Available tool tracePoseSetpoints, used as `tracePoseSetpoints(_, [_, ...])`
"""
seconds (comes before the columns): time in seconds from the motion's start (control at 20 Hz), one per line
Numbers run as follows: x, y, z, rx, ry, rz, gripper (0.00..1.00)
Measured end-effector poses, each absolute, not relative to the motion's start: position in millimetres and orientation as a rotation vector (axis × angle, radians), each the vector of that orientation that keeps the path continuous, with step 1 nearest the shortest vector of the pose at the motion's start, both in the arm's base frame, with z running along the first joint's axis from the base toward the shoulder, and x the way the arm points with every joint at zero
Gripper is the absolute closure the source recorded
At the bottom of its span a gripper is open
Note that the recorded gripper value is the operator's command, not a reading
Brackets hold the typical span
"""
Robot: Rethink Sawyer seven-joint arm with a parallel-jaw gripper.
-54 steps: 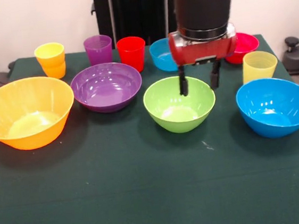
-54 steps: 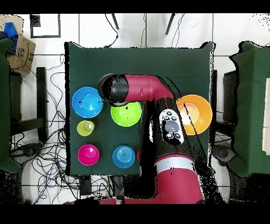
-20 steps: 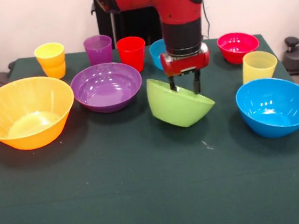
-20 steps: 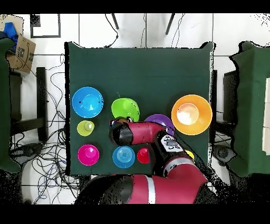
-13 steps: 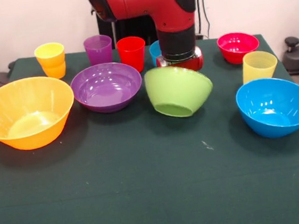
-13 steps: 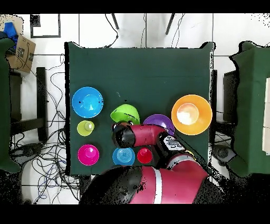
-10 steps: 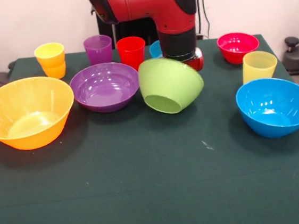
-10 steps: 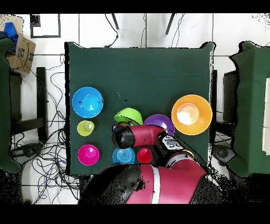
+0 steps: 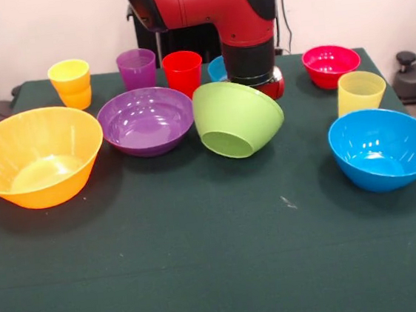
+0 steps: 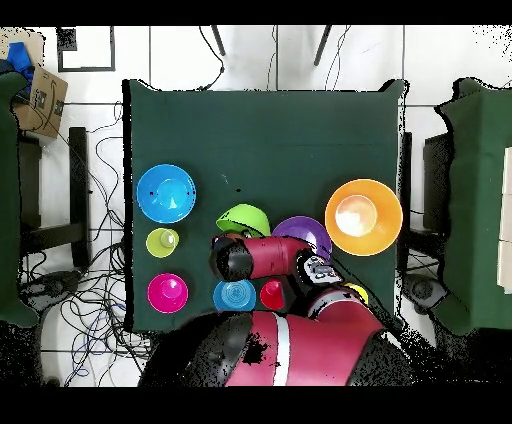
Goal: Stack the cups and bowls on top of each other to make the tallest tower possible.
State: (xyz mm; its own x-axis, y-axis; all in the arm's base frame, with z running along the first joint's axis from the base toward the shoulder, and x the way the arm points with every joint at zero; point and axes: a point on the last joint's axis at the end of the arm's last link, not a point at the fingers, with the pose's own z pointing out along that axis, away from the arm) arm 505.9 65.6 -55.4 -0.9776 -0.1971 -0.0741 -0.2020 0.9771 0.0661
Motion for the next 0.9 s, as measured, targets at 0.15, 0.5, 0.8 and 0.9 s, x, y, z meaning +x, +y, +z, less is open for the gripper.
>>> tracePoseSetpoints(0.15, [506, 64, -54, -0.302, 3.055, 0.116, 0.00])
tracePoseSetpoints(0.5, [517, 52, -28, -0.270, 3.029, 0.110, 0.00])
tracePoseSetpoints(0.8, [546, 40, 17, -0.207, 3.043, 0.101, 0.00])
tracePoseSetpoints(0.9, [555, 36, 36, -0.174, 3.071, 0.108, 0.00])
